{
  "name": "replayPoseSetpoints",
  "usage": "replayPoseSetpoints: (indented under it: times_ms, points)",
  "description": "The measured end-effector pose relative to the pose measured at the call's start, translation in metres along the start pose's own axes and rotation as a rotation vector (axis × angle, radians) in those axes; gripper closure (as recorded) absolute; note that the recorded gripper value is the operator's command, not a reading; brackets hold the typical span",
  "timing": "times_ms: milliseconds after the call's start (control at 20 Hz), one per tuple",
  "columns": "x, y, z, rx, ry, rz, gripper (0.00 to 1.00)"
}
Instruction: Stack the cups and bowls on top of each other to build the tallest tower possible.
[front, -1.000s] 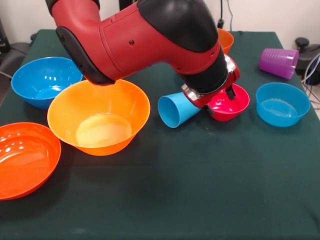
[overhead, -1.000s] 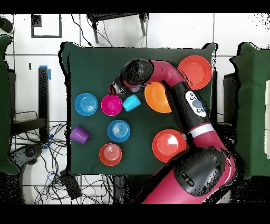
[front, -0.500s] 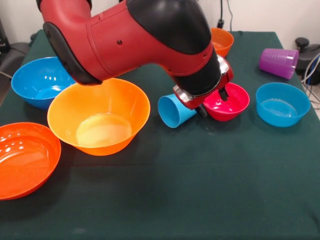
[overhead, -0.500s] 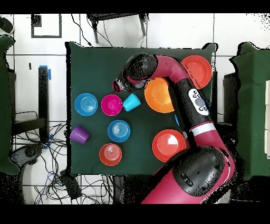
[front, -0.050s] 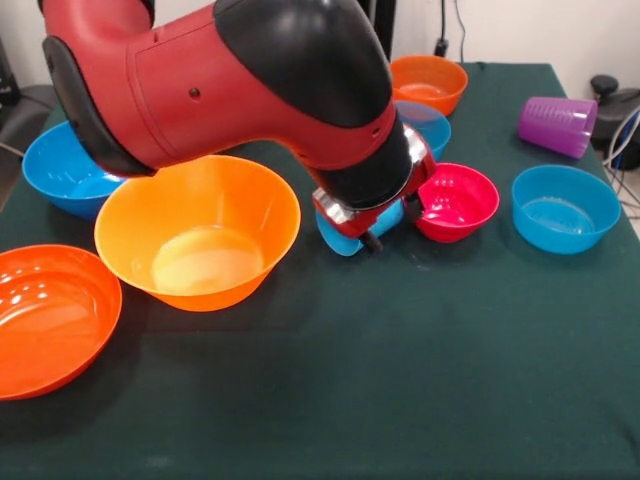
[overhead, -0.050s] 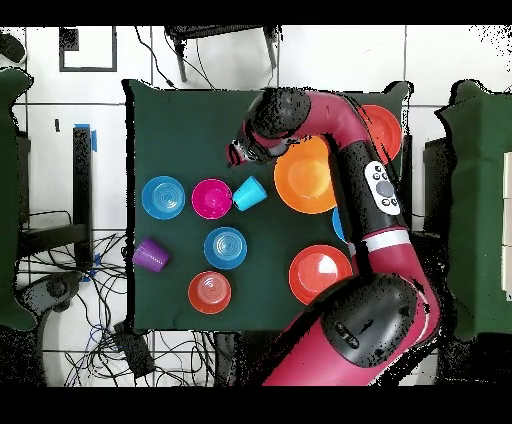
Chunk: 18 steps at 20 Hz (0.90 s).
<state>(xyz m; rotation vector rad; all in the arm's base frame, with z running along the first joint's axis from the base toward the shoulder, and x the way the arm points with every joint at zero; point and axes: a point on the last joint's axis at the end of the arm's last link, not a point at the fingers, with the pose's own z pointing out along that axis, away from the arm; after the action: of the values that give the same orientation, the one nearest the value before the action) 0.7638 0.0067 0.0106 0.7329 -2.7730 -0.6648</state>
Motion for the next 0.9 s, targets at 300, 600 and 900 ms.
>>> replayPoseSetpoints:
  times_ms: [300,600,900]
  points:
    - [-0.007,-0.018,0.001,0.018,-0.007,-0.058,0.0]
    - [-0.004,-0.026,0.006,0.022,-0.005,-0.112,0.0]
    - [0.013,-0.035,0.003,0.018,0.008,-0.127,0.0]
